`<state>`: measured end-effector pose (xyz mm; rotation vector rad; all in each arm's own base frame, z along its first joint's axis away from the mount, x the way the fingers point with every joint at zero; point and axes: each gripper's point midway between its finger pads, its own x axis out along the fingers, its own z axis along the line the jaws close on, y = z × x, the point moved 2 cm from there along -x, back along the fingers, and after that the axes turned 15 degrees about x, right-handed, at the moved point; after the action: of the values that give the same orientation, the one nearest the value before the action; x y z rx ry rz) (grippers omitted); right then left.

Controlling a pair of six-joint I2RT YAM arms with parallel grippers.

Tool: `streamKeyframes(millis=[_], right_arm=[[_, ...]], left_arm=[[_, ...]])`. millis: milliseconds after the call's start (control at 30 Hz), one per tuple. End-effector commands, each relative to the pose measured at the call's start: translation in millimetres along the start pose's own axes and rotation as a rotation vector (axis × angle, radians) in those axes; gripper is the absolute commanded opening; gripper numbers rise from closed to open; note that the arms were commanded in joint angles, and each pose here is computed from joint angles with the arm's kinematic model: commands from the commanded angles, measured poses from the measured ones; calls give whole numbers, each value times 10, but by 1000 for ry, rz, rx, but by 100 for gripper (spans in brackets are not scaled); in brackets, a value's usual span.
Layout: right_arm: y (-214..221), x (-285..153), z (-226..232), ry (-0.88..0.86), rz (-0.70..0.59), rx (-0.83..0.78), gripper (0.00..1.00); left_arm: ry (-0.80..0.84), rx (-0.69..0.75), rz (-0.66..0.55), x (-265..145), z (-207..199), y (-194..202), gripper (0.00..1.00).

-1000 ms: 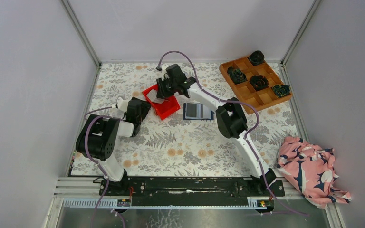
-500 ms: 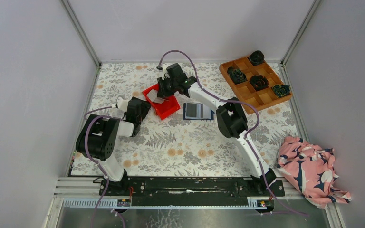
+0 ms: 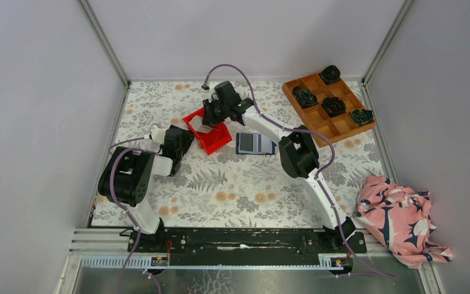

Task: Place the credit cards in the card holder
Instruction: Pick up the credit card from the storage box, then move the storage box to the center of the board.

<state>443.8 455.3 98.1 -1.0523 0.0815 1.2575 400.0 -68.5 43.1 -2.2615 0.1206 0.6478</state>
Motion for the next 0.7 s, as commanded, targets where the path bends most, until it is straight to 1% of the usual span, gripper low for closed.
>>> streamKeyframes(millis=[0,200,433,600,667], right_arm=[[-252,-328,542,-104,-50,-32,24],[-257,-359,557,-105,-52,-34,26],[-176,-284,494,-98,-29,-24,28],[-170,-282,494,-98,-25,-21,21],[-182,-296,493,-93,-29,-23,20]], left_arm=[[57,-13,-26,37,-173,-97,66],[60,-14,-27,37,-189,-108,66],[60,-20,-23,35,-178,-93,66],[62,-20,-24,25,-185,-99,66],[61,-21,-24,28,-181,-101,66]])
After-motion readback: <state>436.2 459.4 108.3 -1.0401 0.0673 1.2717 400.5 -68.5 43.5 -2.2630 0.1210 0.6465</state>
